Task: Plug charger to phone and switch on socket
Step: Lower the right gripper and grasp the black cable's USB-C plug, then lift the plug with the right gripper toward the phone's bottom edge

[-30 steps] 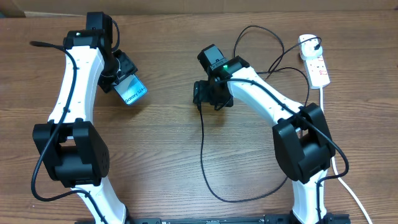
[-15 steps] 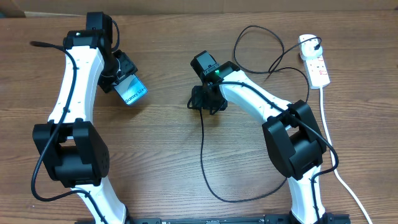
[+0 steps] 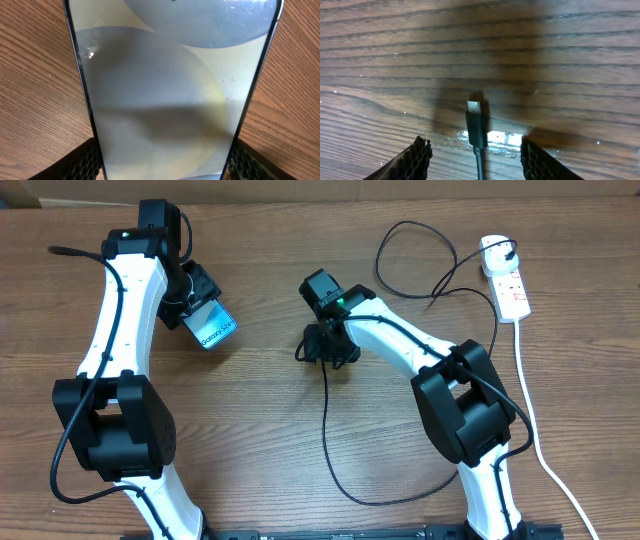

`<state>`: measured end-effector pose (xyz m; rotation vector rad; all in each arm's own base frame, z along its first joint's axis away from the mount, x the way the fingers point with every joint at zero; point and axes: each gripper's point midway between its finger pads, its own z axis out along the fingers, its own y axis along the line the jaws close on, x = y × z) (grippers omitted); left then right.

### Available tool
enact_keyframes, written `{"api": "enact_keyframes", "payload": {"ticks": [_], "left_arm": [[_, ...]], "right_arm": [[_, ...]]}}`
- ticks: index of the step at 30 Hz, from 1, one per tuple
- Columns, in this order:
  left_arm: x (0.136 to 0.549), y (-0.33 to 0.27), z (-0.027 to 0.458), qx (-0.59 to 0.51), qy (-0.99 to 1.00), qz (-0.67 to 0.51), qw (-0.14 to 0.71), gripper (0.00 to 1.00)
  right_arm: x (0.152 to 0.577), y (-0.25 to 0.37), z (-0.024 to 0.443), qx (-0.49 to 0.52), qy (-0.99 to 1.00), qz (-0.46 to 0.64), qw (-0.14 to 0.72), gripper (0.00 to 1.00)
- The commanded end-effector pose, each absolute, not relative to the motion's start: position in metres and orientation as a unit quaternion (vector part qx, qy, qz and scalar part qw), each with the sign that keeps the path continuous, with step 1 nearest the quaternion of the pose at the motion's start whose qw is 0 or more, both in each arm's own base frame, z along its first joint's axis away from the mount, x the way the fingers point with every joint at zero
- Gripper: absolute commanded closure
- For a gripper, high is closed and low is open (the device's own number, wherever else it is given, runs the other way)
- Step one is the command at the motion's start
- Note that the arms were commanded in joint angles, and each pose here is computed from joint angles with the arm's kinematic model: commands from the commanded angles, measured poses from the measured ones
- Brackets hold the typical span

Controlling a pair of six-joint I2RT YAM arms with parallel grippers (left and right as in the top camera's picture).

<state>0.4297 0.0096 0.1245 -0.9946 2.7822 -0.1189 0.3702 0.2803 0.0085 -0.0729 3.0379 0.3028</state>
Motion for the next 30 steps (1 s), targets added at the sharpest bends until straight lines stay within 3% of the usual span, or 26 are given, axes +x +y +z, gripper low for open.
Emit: {"api": "enact_keyframes", "payload": {"ticks": [1,5,11,16,23,30], "left_arm": [[0.429,0.008,0.141,-0.342,0.932,-0.051,0.109,0.49],[0.429,0.003,0.142,-0.340,0.932,-0.064,0.105,0.49],[0.429,-0.001,0.142,-0.339,0.932,-0.075,0.101,0.49],[0.429,-0.010,0.143,-0.335,0.932,-0.099,0.093,0.49],[0.429,-0.064,0.159,-0.333,0.908,-0.252,0.036,0.49],[0.428,-0.082,0.169,-0.395,0.866,-0.306,-0.008,0.49]], "right_arm": [[0.371,0.281,0.005,-0.025,0.994,0.094,0.046,0.41],[0.378,0.274,0.014,-0.015,0.994,0.094,0.046,0.31],[0.394,0.259,0.055,0.009,0.991,0.125,0.044,0.03],[0.398,0.273,0.103,-0.012,0.977,0.208,0.040,0.00],[0.393,0.307,0.174,-0.040,0.918,0.393,0.022,0.00],[0.397,0.322,0.197,-0.022,0.888,0.459,0.005,0.00]]}}
